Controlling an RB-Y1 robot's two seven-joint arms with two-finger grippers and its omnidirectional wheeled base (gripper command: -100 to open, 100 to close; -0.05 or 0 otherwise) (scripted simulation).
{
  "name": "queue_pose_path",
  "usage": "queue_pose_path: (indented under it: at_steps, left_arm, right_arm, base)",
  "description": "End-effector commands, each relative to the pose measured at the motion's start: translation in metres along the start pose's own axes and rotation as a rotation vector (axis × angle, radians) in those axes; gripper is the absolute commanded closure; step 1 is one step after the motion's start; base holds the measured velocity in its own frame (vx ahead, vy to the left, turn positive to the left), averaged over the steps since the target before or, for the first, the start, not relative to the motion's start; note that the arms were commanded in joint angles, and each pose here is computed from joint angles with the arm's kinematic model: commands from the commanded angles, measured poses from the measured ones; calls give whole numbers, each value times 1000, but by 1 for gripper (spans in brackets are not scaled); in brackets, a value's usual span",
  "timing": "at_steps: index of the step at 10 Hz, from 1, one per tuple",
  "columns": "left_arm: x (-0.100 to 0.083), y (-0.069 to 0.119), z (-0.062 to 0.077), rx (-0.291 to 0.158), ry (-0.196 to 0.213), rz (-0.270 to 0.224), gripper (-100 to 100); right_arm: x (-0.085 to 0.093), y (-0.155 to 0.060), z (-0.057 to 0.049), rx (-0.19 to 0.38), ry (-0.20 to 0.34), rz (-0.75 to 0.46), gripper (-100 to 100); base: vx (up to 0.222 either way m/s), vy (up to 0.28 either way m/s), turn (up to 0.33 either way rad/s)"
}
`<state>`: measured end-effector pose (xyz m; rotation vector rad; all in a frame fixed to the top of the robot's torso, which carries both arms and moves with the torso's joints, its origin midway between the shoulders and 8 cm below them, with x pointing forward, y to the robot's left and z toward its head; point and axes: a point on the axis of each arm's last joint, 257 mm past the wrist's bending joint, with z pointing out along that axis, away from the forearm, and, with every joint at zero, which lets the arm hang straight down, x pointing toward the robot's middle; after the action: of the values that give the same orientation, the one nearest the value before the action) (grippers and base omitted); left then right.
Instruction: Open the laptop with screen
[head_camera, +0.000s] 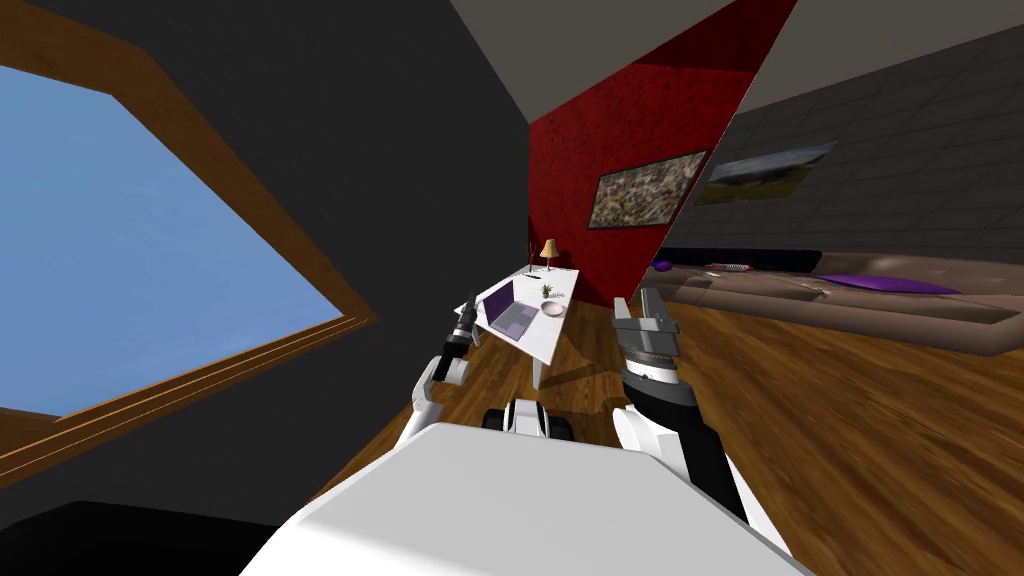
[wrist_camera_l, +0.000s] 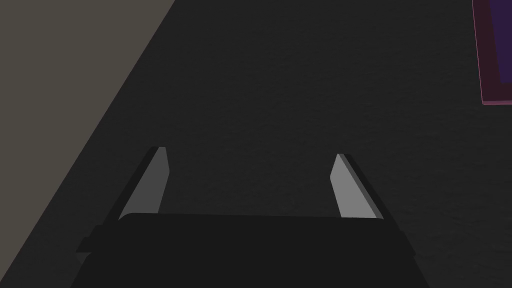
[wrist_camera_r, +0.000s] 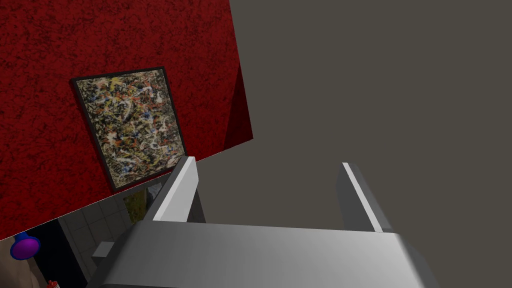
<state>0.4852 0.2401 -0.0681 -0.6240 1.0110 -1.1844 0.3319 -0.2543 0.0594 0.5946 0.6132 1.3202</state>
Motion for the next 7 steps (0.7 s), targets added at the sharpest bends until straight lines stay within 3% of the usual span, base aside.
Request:
queue_pose_path:
  at_steps: [1,2,3,4,7]
  left_arm:
    - [10,18,12,-31,21,8,-100]
    - [12,30,9,-55,25,7,-100]
    - [18,36,18,-65,37,12,-100]
    - [19,44,15,-83,40,12,-100]
    - [32,68,28,-129,68,19,-100]
  right_arm:
    - [0,0,0,0,0,0,0]
    - [0,0,0,0,0,0,0]
    - [0,0,0,0,0,0,0]
    - [0,0,0,0,0,0,0]
    - [0,0,0,0,0,0,0]
  base:
    - [-23,39,-112]
    - [-22,34,-61]
    - [-29,40,-99]
    - [-24,41,-60]
    - [-23,54,-102]
